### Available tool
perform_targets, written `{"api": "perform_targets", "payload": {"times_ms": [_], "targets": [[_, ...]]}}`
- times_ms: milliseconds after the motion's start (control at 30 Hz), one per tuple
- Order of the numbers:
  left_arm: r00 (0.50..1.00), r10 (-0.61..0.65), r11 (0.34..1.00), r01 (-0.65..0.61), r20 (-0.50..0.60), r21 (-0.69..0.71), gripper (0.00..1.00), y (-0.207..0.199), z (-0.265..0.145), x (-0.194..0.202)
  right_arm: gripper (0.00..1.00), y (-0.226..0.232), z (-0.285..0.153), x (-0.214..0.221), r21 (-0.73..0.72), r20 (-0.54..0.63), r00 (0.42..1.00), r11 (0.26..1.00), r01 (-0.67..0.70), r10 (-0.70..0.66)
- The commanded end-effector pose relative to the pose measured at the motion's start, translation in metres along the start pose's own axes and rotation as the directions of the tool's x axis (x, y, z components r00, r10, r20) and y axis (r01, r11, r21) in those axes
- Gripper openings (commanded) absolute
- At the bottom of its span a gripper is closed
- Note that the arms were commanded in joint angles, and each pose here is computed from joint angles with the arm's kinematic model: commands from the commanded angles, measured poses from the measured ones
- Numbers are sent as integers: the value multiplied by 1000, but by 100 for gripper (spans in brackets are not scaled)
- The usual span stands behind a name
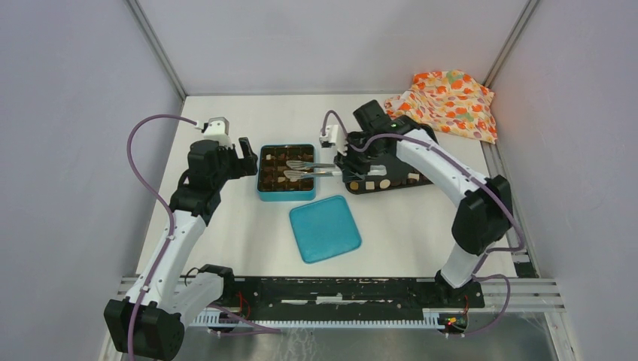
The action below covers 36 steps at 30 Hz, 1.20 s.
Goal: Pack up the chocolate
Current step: Place the fake chocolate in the packing box, then pick up the fake chocolate from the plate.
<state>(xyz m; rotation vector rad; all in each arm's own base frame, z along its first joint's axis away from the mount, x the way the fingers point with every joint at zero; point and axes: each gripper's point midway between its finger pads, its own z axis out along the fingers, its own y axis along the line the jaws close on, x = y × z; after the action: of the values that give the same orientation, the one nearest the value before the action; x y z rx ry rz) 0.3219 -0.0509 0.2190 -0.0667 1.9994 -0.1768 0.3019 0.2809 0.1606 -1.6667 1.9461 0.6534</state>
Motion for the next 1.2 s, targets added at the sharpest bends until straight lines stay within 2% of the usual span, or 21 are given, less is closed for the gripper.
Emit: {"api": "perform_targets", "payload": {"times_ms": [0, 167, 467, 800, 1167], "targets": [[998, 47, 999, -48, 41, 14, 92, -2, -3, -11, 42, -8, -42, 9, 69, 105, 994, 998, -11, 4], [998, 48, 999, -49, 39, 22, 92, -4, -3, -10, 42, -17, -68, 64, 129, 116, 989, 986, -108, 93], [998, 46, 998, -47, 38, 28, 92, -5, -3, -10, 42, -35, -98, 147, 251, -30, 988, 958, -139, 151], [998, 48, 998, -49, 34, 29, 92, -5, -2, -8, 42, -36, -103, 177, 223, -166, 982, 973, -56, 95], [998, 50, 998, -50, 31, 31, 92, -5, -1, -8, 41, -31, -96, 186, 142, -209, 976, 989, -31, 60]]}}
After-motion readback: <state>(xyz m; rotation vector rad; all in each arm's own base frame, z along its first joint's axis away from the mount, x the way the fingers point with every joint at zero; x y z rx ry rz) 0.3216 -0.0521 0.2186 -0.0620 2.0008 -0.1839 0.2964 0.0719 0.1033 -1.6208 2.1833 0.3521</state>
